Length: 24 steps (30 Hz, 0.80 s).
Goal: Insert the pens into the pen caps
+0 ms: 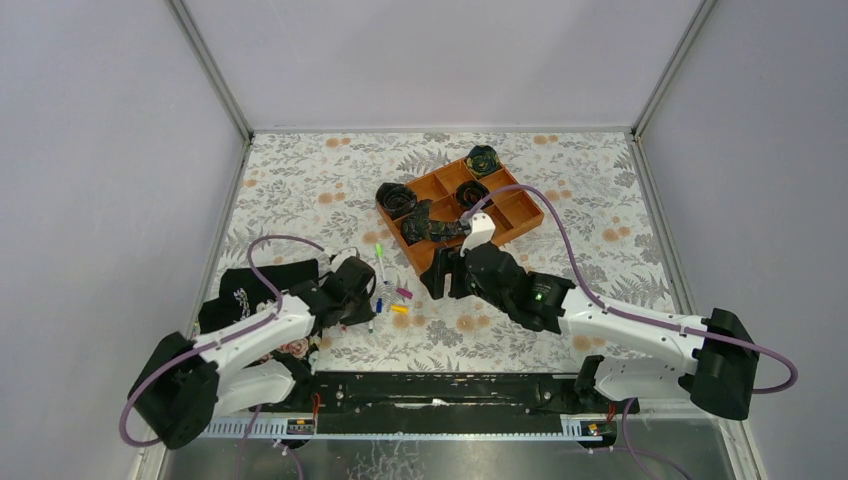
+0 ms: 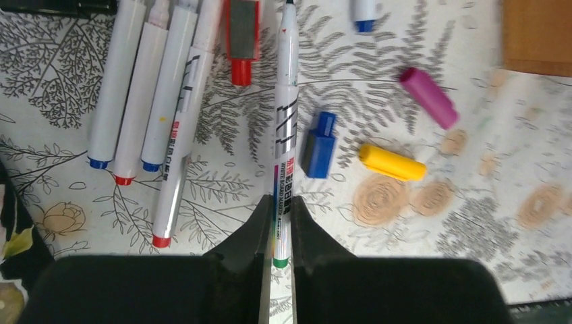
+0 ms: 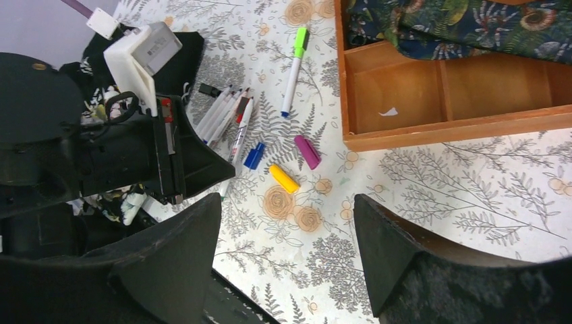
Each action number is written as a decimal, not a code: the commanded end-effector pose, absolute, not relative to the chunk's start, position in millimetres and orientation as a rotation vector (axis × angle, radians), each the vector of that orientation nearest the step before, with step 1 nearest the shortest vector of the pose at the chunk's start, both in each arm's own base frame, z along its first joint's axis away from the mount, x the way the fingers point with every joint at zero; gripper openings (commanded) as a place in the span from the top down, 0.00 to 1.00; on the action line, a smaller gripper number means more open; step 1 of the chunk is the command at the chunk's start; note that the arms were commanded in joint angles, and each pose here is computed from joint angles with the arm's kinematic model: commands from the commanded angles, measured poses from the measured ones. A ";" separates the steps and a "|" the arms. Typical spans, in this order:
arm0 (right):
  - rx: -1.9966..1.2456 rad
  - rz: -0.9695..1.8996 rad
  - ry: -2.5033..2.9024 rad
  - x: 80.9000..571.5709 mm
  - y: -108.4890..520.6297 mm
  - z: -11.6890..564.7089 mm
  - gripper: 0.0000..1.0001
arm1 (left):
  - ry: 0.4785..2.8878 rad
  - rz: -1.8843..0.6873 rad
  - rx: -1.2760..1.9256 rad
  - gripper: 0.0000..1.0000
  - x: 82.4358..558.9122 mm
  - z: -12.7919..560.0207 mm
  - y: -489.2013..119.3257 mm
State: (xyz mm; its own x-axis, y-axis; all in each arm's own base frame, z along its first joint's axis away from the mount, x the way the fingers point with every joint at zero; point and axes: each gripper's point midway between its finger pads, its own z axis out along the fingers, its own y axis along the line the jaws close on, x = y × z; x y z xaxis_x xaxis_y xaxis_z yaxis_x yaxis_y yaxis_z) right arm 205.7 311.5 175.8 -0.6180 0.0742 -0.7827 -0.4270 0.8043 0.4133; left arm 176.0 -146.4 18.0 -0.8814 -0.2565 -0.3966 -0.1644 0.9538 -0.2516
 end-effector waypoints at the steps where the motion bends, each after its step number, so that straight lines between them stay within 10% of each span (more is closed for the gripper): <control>1: -0.225 0.868 2.075 206.2 326.1 193.0 0.22 | 2.547 -0.419 -0.197 1.00 184.0 49.4 -157.0; 17: -0.208 1.219 2.105 201.7 365.7 201.4 0.20 | 2.047 -1.303 0.300 1.00 151.9 182.3 -249.0; 24: -0.217 1.238 2.131 201.9 373.8 196.7 0.39 | 2.009 -1.363 0.374 1.00 142.3 189.5 -253.9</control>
State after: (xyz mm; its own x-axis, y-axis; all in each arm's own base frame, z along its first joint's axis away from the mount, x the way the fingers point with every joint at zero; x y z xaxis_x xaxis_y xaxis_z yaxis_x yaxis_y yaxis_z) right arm 196.6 359.1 165.6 -0.7842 0.1334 -0.6060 -0.4144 0.6143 0.6715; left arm 151.9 -244.4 170.0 -0.7740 -0.1554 -0.6139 0.4681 0.5124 -0.7199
